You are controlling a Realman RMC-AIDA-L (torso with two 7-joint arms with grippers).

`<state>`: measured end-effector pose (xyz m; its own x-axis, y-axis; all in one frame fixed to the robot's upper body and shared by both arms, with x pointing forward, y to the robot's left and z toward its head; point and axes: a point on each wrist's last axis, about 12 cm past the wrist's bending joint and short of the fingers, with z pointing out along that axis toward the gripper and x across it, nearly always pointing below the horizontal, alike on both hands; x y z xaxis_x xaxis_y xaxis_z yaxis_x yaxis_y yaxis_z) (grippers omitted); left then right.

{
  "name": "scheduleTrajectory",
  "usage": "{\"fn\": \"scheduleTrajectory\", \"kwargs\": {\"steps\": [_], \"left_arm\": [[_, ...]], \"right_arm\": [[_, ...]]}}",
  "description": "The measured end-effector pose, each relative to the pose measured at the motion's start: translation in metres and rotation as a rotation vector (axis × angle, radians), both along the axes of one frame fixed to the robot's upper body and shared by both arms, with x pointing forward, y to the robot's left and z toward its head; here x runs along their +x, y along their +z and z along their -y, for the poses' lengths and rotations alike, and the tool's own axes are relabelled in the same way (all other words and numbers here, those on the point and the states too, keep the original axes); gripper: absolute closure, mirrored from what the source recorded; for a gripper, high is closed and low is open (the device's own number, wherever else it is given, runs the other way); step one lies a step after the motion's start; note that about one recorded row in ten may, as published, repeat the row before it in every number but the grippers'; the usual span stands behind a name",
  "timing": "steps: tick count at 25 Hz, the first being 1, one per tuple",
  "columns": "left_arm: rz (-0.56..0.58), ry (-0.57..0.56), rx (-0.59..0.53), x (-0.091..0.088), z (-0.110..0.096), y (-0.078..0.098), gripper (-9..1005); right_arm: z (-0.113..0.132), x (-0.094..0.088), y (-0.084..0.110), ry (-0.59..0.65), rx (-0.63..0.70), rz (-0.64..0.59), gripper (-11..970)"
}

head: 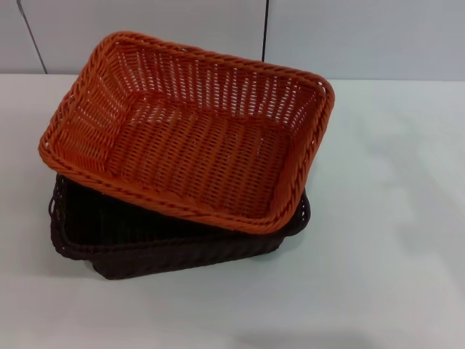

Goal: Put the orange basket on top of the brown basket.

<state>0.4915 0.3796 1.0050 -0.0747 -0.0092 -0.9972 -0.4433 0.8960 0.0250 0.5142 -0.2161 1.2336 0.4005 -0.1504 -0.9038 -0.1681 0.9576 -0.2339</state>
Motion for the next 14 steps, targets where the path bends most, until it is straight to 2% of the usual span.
{"fn": "scheduleTrajectory", "kwargs": {"steps": [1,4,10,14], "left_arm": [[0.008,0.0,-0.004,-0.001,0.0,0.0,272],[0.046,0.004,-0.029,-0.005,-0.002,0.002,272],[0.075,0.009,-0.041,-0.01,-0.004,0.002,272],[0.074,0.015,-0.035,-0.013,-0.007,0.002,272]], "right_arm": [[0.0,0.0,0.0,0.0,0.0,0.0,305],[0.026,-0.024,-0.036,-0.077,0.102,0.04,305],[0.075,-0.061,-0.12,-0.29,0.297,0.186,305],[0.086,-0.069,-0.146,-0.373,0.338,0.256,305]]}}
